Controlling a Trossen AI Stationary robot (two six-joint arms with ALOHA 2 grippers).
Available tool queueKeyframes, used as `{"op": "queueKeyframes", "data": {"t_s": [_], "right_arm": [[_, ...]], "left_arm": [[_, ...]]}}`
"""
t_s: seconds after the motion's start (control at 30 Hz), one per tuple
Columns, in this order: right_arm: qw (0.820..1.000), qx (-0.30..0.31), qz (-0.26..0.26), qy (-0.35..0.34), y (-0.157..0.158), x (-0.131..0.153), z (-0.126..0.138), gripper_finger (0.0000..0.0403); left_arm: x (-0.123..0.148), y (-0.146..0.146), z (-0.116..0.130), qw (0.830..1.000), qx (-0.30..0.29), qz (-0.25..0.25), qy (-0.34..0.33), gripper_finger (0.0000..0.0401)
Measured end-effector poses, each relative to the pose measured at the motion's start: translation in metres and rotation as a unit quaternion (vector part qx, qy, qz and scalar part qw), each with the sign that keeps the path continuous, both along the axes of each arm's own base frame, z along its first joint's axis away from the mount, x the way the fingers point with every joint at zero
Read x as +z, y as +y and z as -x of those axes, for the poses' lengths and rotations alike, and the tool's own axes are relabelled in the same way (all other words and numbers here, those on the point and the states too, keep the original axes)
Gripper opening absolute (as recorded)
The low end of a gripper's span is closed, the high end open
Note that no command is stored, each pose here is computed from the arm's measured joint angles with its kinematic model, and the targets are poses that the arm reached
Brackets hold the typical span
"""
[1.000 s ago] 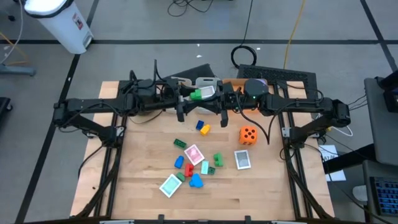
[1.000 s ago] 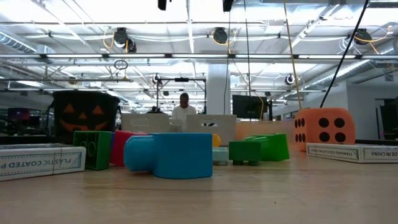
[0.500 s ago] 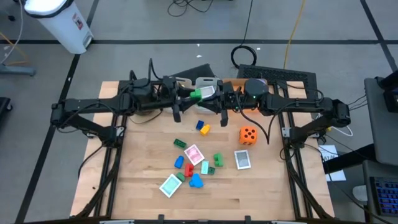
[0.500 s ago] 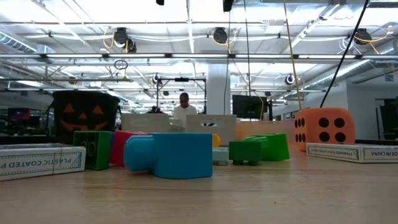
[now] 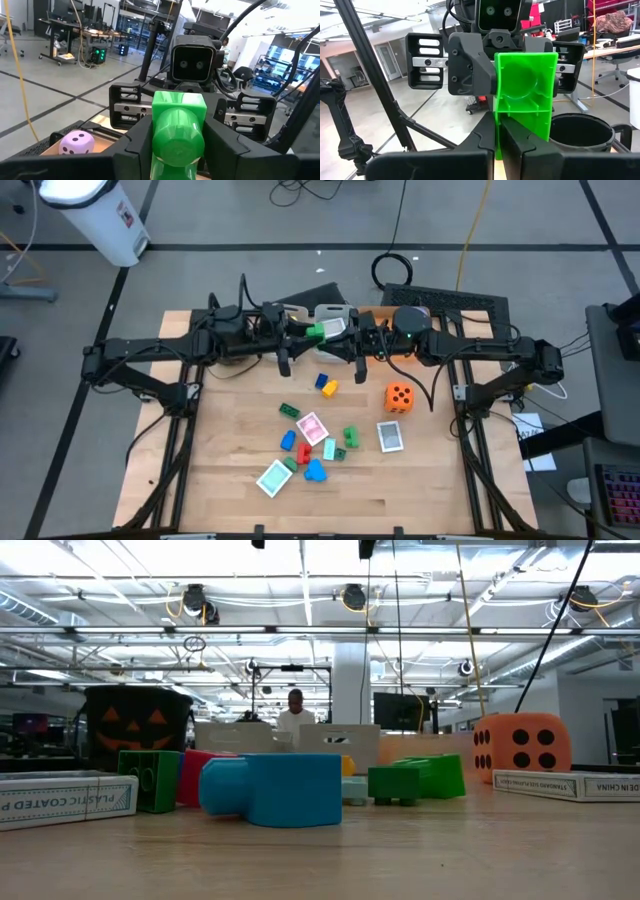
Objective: Pick & Place Toys
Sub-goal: Put the green game piece into the left gray bin
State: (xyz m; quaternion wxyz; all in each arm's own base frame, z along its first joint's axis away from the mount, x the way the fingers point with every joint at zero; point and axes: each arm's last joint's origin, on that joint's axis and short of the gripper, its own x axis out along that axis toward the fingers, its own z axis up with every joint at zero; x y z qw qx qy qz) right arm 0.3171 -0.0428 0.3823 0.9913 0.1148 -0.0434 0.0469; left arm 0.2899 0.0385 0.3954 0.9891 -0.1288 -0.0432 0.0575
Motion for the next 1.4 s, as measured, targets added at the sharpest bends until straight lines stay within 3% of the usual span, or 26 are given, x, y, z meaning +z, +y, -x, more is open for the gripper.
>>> {"op": "queueKeyframes", "data": {"t_s": [0.3,0.7,0.87,1.23,1.4], "right_arm": [[1.000,0.002,0.000,-0.001,0.000,0.000,0.000,0.0015],[1.000,0.001,-0.006,-0.001,-0.001,0.000,0.000,0.0142],[1.000,-0.011,-0.011,0.010,-0.008,0.001,0.004,0.0177],[0.998,-0.052,0.002,0.040,-0.028,0.006,0.025,0.0196],[0.995,-0.072,0.008,0.068,-0.036,0.007,0.039,0.0193]], "left_arm": [[0.000,0.000,0.000,1.000,-0.002,0.000,0.001,0.0132],[-0.001,0.000,-0.001,1.000,-0.001,-0.001,0.003,0.0132],[-0.001,0.003,0.001,1.000,0.005,-0.010,0.009,0.0132],[-0.001,0.011,0.009,0.999,0.018,-0.004,0.031,0.0132],[0.011,0.023,0.017,0.990,0.043,0.009,0.131,0.0132]]}}
